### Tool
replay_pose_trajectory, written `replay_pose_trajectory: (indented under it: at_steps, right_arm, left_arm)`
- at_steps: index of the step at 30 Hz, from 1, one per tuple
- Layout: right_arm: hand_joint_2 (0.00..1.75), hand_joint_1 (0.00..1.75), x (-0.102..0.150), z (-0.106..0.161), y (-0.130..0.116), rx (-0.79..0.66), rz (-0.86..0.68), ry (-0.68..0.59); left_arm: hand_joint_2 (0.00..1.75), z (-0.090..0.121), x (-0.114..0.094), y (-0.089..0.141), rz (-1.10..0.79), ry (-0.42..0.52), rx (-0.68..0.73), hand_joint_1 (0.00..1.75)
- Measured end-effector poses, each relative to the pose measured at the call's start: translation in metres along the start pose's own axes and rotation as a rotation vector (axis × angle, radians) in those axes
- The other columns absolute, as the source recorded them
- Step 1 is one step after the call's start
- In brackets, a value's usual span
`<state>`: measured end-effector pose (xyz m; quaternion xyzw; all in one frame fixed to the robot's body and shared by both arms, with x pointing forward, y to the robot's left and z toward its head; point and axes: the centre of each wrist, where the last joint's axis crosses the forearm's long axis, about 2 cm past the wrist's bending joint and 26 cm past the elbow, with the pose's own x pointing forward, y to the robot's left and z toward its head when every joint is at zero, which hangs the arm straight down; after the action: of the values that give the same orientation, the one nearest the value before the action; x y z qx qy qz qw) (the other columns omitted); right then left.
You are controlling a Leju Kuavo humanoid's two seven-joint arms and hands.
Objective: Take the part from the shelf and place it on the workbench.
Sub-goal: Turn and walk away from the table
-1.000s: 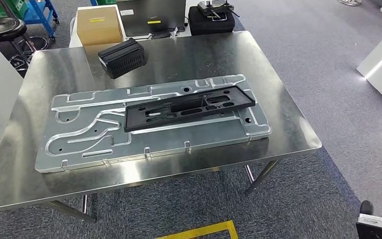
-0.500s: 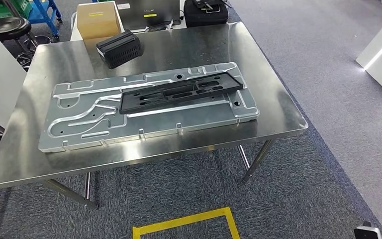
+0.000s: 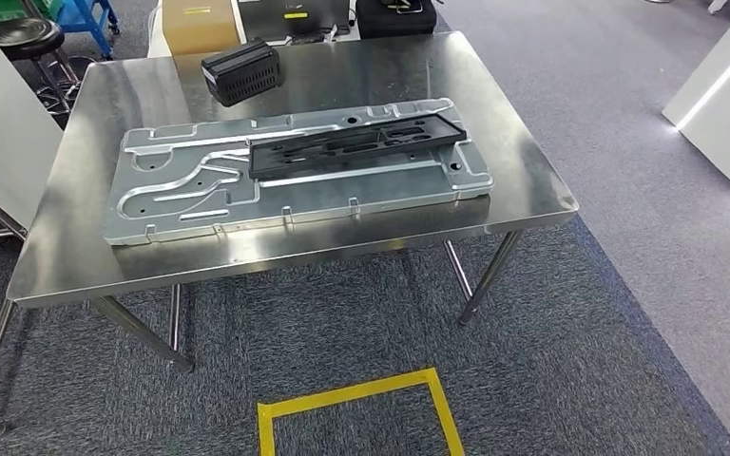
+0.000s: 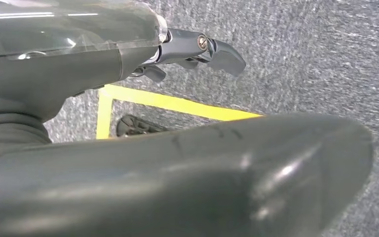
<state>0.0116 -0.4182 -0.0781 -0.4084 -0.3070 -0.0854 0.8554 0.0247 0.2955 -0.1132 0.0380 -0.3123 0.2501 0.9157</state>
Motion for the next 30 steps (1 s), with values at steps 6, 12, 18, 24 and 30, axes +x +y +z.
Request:
replay_pose_trajectory:
  at_steps: [6,12,18,24,30]
  right_arm:
    - [0.00,0.00,-0.001,0.006,0.031,0.160,0.003,0.124]
    - [0.00,0.00,-0.004,0.025,0.057,0.307,0.029,0.257]
    - [0.00,0.00,-0.004,0.038,0.073,0.379,0.022,0.314]
    - [0.00,0.00,-0.003,0.043,0.078,0.404,0.016,0.322]
    - [0.00,0.00,-0.002,0.045,0.082,0.439,0.022,0.311]
  left_arm:
    - [0.00,-0.002,0.003,0.001,-0.022,-0.014,0.000,0.00]
    - [0.00,-0.002,0.003,0.006,-0.044,-0.001,0.017,0.00]
    - [0.00,-0.003,0.005,0.008,-0.067,-0.007,0.012,0.00]
    - [0.00,-0.004,0.007,0.007,-0.075,-0.016,-0.001,0.00]
    - [0.00,-0.004,0.007,0.007,-0.076,-0.030,-0.007,0.00]
